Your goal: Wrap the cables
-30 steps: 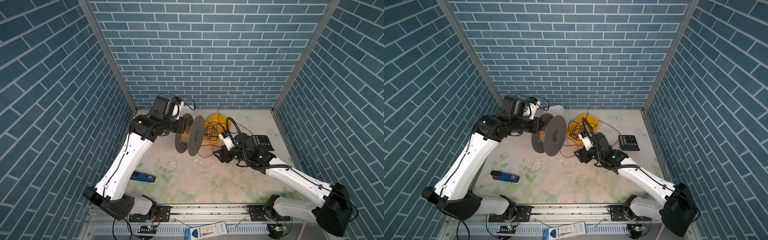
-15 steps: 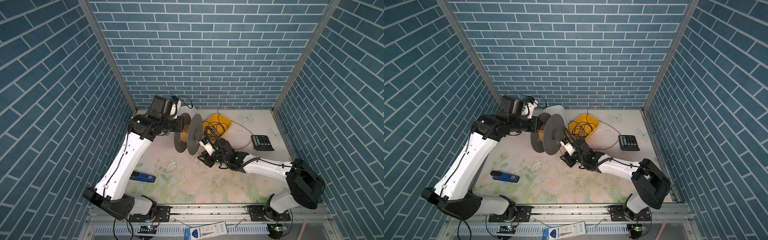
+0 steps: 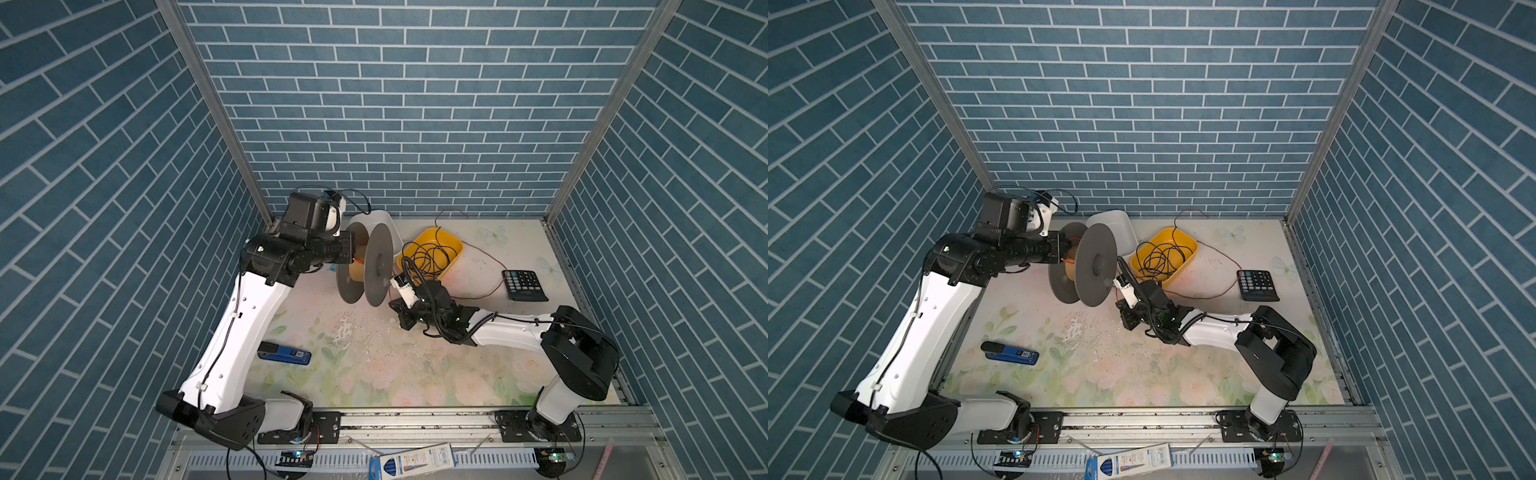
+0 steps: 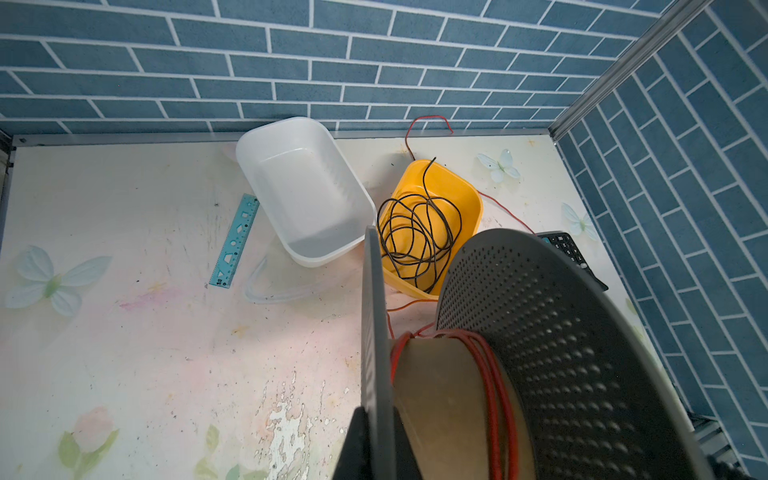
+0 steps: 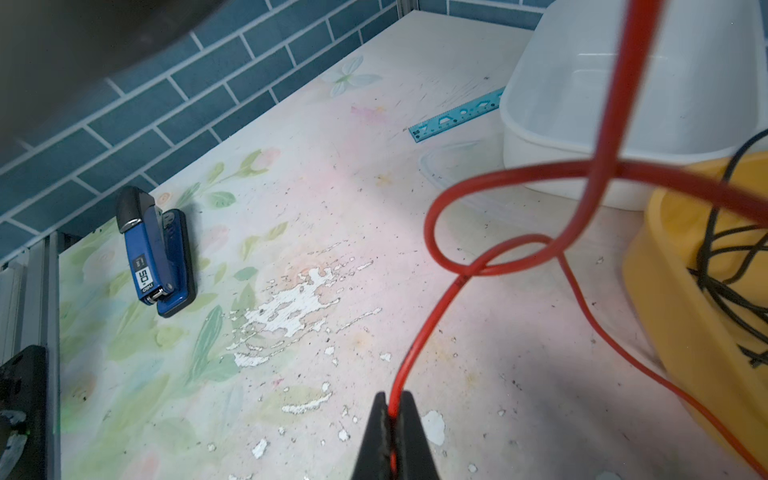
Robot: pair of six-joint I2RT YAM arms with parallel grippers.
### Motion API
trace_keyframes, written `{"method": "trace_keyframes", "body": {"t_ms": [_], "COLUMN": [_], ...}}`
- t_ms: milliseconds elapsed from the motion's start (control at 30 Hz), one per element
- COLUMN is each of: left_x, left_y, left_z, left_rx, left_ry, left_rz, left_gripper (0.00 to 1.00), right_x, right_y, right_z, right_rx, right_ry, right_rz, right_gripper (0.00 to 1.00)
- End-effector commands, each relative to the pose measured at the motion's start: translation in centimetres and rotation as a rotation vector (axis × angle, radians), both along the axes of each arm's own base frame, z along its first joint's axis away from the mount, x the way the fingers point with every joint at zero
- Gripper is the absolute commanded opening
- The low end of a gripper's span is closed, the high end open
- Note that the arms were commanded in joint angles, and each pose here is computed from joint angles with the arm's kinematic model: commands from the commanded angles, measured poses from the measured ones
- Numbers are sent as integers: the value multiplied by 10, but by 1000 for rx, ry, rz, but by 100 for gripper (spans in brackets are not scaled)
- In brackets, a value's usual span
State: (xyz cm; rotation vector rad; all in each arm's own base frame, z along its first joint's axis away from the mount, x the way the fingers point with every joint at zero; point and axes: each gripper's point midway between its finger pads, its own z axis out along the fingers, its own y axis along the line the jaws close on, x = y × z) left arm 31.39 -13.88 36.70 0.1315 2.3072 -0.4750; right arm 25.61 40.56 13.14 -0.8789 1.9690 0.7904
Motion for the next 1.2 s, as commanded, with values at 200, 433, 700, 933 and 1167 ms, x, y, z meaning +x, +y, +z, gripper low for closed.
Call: {"method": "trace_keyframes", "body": {"t_ms": [200, 433, 700, 933, 1167], "left_x": [22, 34, 24, 9, 1], "left_y": [59, 81, 82, 61, 44], "left_z": [14, 1, 1, 6, 4], "left_rx": [-23, 23, 12, -124, -188], "left_ry": [-58, -44, -50, -56, -50], "left_rz": [184, 257, 259, 194, 110], "left_gripper": [0, 0, 0, 0, 0], "right_x": [-51, -74, 4, 38, 49], "right_y": [-15, -63, -196, -276, -257], "right_z": [89, 151, 189, 186, 120], "right_rx": [193, 287, 256, 171, 20], "right_ry": [-83, -70, -188, -153, 41], "right_rz": [179, 226, -450, -896, -874], "right_gripper": [0, 0, 0, 0, 4]}}
